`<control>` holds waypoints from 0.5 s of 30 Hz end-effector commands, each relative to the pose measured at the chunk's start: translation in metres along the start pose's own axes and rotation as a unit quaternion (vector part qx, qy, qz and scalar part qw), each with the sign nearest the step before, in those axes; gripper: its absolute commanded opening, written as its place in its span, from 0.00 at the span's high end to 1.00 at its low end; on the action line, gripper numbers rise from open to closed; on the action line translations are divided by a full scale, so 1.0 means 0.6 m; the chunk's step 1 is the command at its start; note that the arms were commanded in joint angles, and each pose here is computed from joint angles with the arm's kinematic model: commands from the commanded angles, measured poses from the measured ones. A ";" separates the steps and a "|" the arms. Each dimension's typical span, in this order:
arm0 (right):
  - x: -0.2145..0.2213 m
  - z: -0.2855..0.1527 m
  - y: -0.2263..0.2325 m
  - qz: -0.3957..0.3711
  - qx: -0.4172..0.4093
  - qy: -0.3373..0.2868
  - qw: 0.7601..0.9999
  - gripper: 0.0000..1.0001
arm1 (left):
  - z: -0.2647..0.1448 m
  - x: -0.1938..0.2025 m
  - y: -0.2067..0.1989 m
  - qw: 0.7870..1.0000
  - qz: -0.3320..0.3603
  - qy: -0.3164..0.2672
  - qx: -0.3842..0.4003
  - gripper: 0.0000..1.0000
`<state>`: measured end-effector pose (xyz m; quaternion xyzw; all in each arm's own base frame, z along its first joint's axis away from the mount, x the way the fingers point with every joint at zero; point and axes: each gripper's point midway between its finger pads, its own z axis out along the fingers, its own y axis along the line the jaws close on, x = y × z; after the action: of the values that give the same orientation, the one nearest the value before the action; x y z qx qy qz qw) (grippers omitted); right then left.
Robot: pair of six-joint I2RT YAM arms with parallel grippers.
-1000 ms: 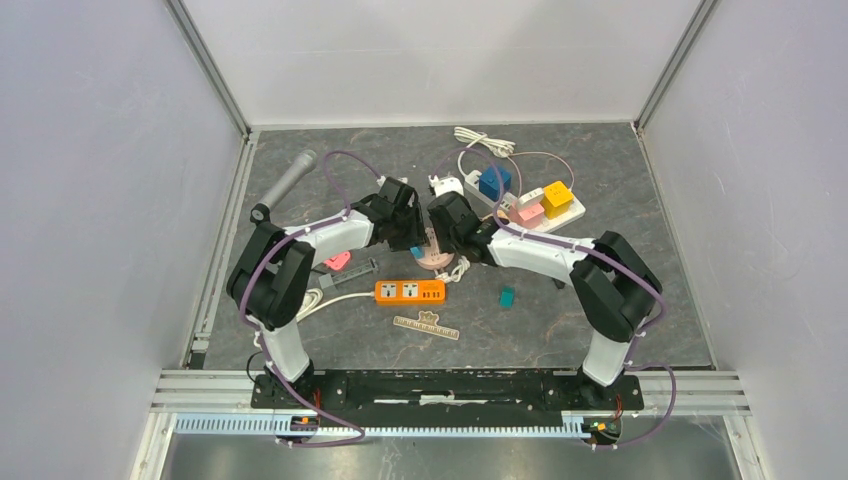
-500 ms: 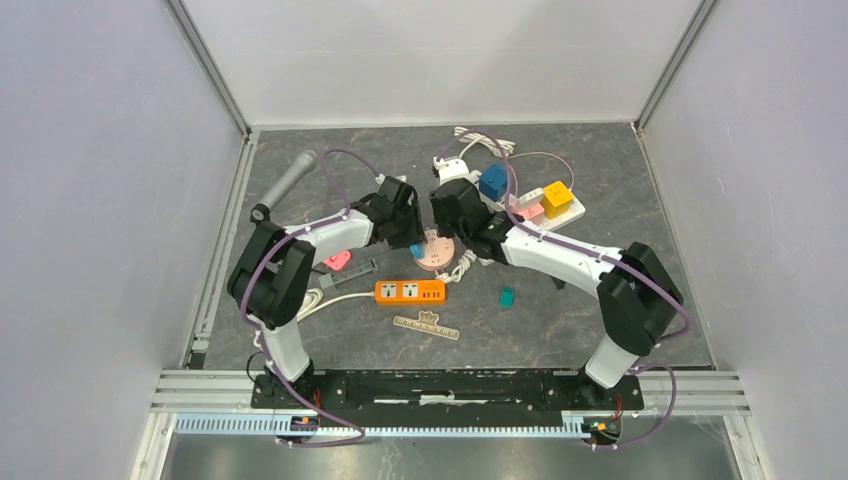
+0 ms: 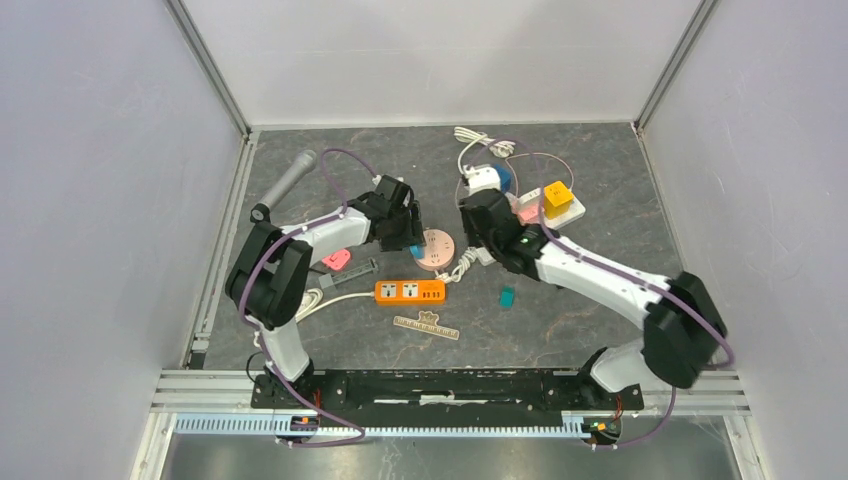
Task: Pull the plug off the socket
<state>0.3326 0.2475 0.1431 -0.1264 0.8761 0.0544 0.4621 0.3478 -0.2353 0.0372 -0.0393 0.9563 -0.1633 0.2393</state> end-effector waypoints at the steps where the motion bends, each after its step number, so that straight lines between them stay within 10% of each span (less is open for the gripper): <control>1: -0.016 -0.050 -0.019 0.013 -0.030 -0.031 0.999 1.00 | -0.053 -0.015 -0.017 0.999 0.034 0.008 0.018 0.27; 7: 0.023 -0.101 -0.012 0.005 -0.104 -0.023 0.994 1.00 | -0.117 -0.045 -0.050 0.997 0.042 -0.025 0.058 0.00; 15: 0.143 -0.141 0.015 0.005 -0.206 0.044 0.978 1.00 | -0.187 -0.035 -0.049 0.994 0.048 -0.050 0.082 0.00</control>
<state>0.2473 0.2152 0.1372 -0.1845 0.8686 0.1694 0.4275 0.3267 -0.2304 0.1299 -0.0084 0.9362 -0.2101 0.2816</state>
